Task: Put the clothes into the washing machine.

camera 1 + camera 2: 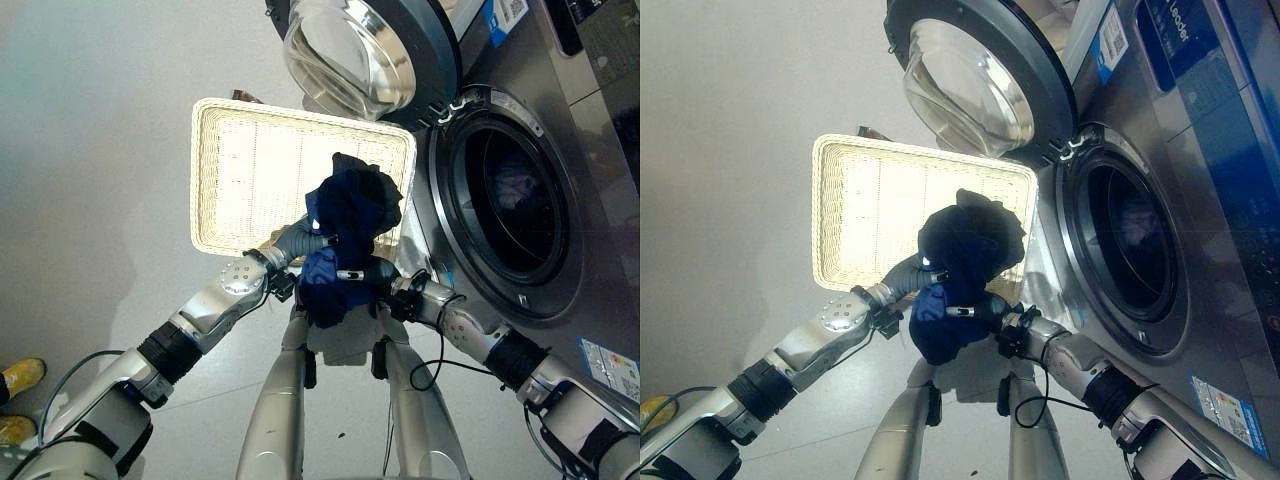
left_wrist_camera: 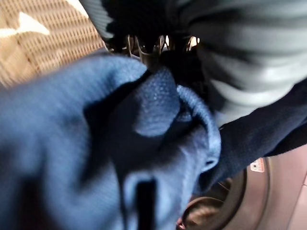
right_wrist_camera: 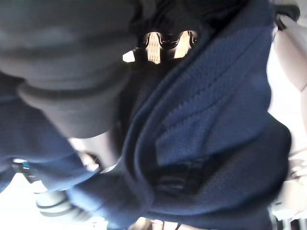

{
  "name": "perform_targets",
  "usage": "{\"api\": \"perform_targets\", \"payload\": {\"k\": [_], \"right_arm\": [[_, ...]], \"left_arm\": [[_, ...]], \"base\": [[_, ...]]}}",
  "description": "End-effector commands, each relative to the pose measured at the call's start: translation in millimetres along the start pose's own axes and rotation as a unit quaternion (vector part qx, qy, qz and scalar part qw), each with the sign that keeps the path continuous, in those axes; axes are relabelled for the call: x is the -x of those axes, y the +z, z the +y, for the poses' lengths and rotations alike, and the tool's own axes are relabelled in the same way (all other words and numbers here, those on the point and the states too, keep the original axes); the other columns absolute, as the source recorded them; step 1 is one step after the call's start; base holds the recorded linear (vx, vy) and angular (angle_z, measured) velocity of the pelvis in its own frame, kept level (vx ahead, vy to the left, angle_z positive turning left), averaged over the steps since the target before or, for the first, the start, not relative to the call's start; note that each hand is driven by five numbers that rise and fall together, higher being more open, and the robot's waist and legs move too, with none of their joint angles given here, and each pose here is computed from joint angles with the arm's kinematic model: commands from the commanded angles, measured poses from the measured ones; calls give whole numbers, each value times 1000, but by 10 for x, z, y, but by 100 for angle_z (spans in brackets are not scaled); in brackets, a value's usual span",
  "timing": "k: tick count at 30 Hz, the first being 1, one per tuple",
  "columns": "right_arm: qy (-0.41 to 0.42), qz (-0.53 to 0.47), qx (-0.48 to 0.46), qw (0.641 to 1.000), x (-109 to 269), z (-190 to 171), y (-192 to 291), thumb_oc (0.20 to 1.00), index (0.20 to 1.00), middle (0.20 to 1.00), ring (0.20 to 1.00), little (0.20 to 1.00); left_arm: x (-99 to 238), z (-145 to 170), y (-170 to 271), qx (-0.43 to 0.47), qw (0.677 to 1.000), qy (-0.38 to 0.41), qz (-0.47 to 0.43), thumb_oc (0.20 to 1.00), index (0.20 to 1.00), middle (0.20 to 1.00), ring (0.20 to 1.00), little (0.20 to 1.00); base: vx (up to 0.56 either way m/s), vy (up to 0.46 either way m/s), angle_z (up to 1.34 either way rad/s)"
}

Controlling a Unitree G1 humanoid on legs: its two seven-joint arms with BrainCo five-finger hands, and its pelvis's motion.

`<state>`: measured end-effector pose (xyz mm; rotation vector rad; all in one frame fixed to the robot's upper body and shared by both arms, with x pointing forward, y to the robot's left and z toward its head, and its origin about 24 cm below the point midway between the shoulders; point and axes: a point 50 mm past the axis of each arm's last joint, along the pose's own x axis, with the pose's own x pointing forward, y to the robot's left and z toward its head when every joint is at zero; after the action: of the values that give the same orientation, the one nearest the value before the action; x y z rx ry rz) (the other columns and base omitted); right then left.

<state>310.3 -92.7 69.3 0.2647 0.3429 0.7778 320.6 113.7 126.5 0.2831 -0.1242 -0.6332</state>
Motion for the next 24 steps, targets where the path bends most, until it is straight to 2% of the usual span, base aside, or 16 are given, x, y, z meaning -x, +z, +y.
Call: {"api": "perform_targets", "payload": {"k": [1, 2, 3, 4, 10, 18, 22, 24], "right_arm": [[48, -30, -34, 998, -87, 249, 7, 200, 200, 200, 200, 200], [35, -38, -44, 998, -89, 228, -6, 200, 200, 200, 200, 200], [28, -44, -50, 997, -87, 213, -17, 200, 200, 200, 200, 200], [14, -52, -55, 997, -85, 187, -21, 200, 200, 200, 200, 200], [-28, -73, -73, 994, -57, 60, -29, 200, 200, 200, 200, 200], [-69, -125, -121, 982, 0, -125, 46, 200, 200, 200, 200, 200], [-90, -194, -160, 964, 88, -257, 185, 200, 200, 200, 200, 200], [-110, -251, -189, 943, 185, -378, 295, 200, 200, 200, 200, 200]], "left_arm": [[-35, -37, 303, -48, 993, 26, -104, 200, 200, 200, 200, 200], [-27, -53, 296, -73, 990, 35, -111, 504, 504, 504, 504, 504], [-24, -58, 287, -90, 989, 43, -111, 655, 655, 655, 655, 655], [-25, -64, 269, -110, 987, 49, -106, 1000, 1000, 1000, 1000, 1000], [-19, -10, 227, -196, 972, 88, -97, 1000, 1000, 1000, 1000, 1000], [-11, 123, 199, -242, 958, 137, -76, 1000, 1000, 1000, 1000, 1000], [48, 335, 99, -210, 951, 223, -36, 1000, 1000, 1000, 1000, 1000], [135, 491, -26, -184, 941, 285, -5, 1000, 1000, 1000, 1000, 1000]], "base": [[-5, -47, -8], [1, -43, -8], [-1, -56, -5], [-3, -37, -4], [5, -29, -1], [2, -4, 0], [0, 0, 0], [0, 0, 0]]}}
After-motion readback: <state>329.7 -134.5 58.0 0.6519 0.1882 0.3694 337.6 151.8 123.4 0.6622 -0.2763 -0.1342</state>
